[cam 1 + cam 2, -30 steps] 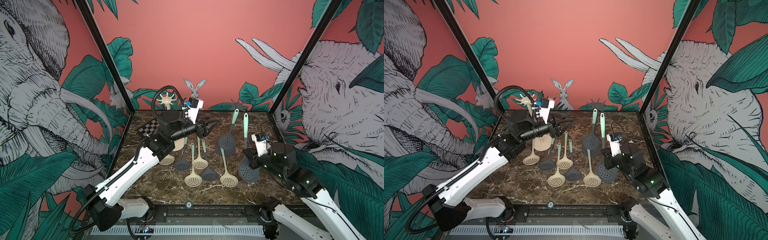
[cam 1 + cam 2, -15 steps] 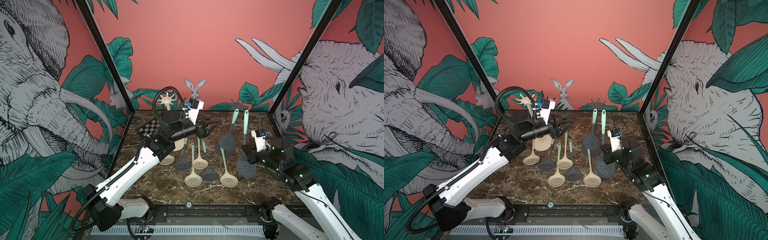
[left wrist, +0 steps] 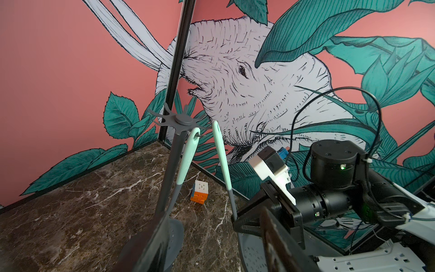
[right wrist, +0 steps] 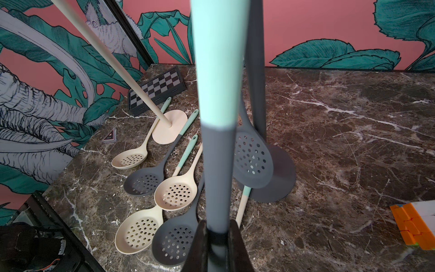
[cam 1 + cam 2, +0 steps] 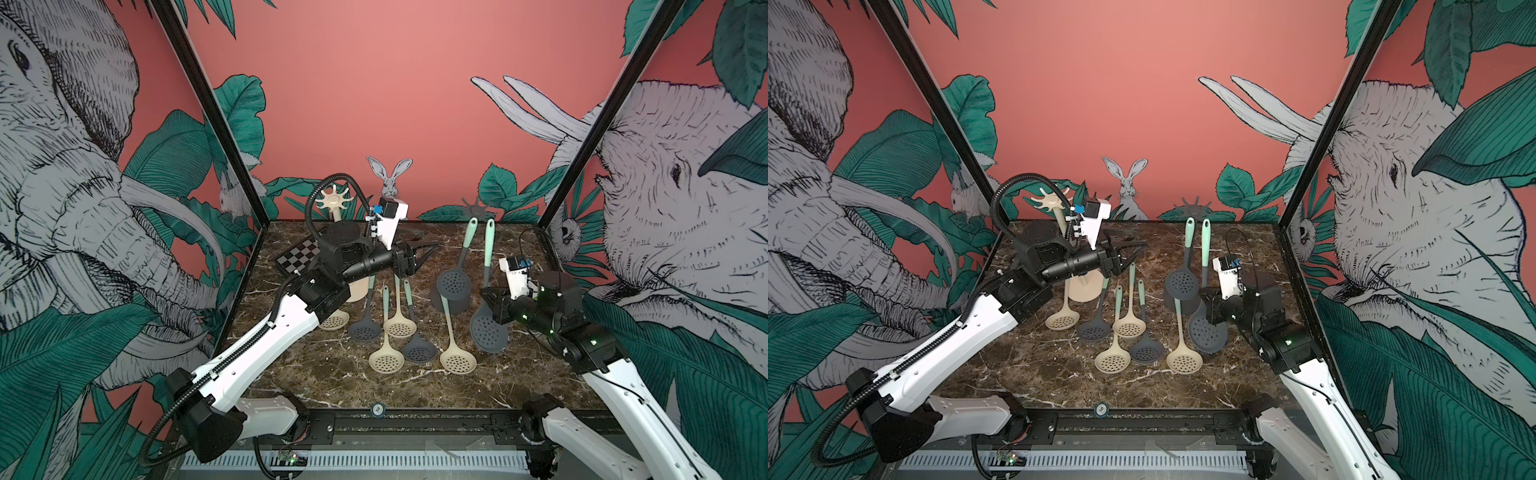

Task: Hang the skimmer on the kitchen utensil rack
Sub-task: Hang the skimmer on the rack.

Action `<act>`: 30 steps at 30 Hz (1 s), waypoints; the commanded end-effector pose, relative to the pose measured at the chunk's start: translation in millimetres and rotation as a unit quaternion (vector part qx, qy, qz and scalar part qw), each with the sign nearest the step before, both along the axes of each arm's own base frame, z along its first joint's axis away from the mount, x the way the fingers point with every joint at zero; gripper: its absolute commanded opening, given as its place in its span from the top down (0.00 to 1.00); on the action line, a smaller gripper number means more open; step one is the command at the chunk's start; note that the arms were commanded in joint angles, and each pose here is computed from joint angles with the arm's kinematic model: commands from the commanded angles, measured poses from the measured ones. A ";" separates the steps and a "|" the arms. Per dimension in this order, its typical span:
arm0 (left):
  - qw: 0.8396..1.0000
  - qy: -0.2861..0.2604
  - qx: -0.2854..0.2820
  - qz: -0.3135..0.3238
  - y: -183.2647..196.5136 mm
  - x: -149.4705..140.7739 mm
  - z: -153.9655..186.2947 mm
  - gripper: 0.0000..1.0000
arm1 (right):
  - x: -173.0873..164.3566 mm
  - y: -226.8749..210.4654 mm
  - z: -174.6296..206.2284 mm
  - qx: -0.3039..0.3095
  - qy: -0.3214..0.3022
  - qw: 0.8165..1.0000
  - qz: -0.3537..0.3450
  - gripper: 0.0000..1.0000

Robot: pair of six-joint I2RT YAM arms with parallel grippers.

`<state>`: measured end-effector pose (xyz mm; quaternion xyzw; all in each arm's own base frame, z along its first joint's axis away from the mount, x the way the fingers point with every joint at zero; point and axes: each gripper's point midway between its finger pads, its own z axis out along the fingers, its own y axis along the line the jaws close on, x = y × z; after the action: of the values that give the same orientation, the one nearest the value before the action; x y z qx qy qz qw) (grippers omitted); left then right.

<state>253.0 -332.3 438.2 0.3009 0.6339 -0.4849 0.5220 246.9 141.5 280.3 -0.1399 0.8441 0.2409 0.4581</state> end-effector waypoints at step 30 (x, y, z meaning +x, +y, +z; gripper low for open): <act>1.000 -0.017 -0.009 -0.010 -1.4 -1.5 7.1 0.38 | 18.0 -2.2 -6.5 0.040 0.025 0.999 0.004 0.59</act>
<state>254.4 -335.0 438.8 0.3033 0.6292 -0.4878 0.5237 262.1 145.6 266.9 -0.1316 0.8442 0.2914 0.4302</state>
